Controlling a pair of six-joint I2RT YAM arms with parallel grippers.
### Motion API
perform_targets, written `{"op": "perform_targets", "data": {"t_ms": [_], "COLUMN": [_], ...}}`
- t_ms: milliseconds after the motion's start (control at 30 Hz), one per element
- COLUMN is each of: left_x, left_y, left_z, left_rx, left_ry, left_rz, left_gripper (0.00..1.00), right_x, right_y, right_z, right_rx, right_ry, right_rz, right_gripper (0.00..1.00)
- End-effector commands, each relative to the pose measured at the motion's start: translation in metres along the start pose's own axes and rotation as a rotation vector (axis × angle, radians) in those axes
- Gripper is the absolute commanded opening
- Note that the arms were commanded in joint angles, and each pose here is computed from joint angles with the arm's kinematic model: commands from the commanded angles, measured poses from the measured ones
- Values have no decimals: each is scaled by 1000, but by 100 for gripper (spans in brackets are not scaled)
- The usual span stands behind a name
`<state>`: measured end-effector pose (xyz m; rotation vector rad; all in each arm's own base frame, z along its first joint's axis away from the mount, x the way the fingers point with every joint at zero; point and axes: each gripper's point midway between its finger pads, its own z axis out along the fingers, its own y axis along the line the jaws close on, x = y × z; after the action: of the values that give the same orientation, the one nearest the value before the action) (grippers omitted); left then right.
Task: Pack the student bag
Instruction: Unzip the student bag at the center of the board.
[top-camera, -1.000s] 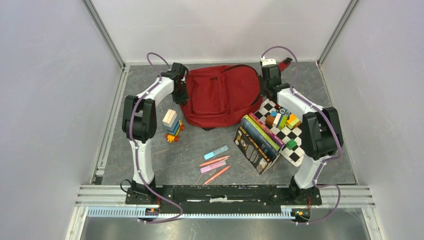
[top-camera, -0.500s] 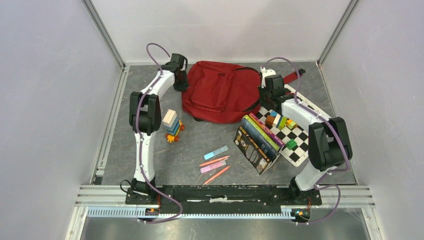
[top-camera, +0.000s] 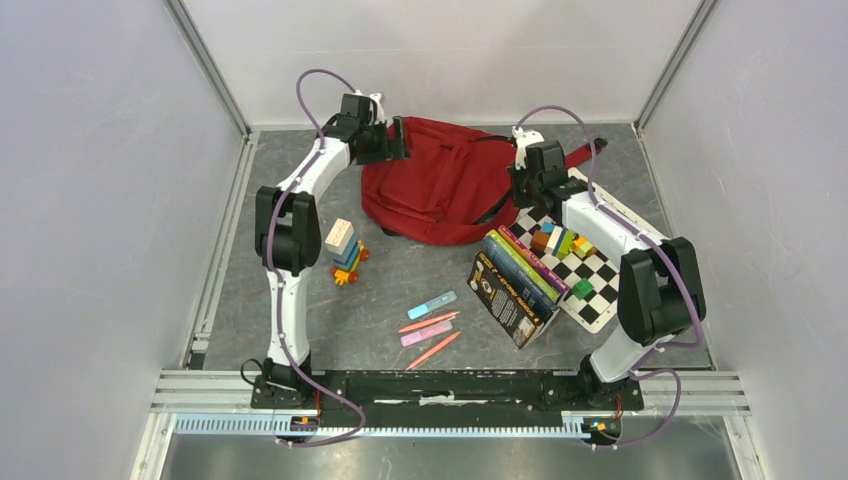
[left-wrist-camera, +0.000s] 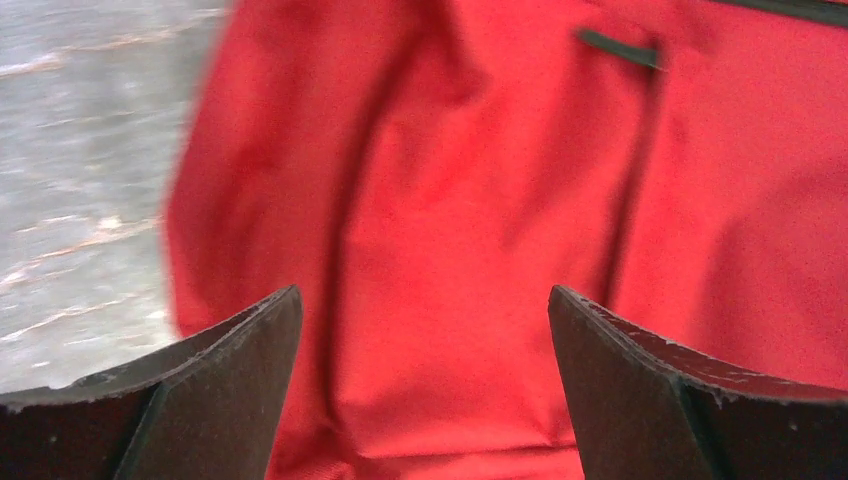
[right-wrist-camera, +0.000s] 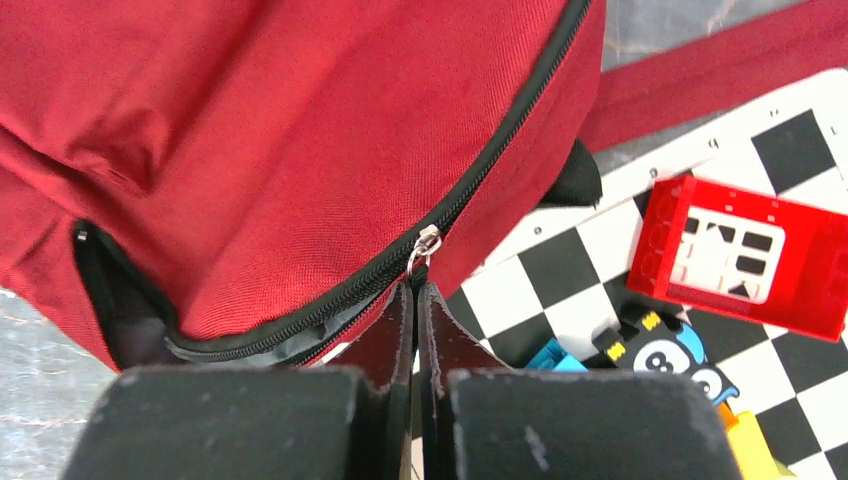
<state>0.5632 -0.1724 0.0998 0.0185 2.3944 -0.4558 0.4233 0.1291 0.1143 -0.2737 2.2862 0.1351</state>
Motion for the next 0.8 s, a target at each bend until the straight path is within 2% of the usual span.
{"op": "perform_targets", "data": {"t_ms": [0,100,233,333,533,767], "left_x": [-11,25,58,76,97,120], "left_y": [-119,-167,-235,-264,-269,-251], "left_z": [-46,-45,-54,-60,-51,-31], "left_rx": [366,506,732,806,798,679], "left_ry": [-90,-35,25,52,89,134], "left_rz": [235,301,299,312,304,330], "left_gripper": [97,97,96,97,95,78], "right_x": [-40,-40,-35,-34,-35,-34], "right_y": [19,20,21,21,21,19], "right_z": [-8,-9,-8,-9,-10,-12], "right_rx": [-91,-99,-104,-102,-101,-92], "right_ry": [-86,-82,-71,-65,-60,-63], "right_rz": [9,7,7,8,13,15], "right_gripper": [0,0,0,0,0,0]}}
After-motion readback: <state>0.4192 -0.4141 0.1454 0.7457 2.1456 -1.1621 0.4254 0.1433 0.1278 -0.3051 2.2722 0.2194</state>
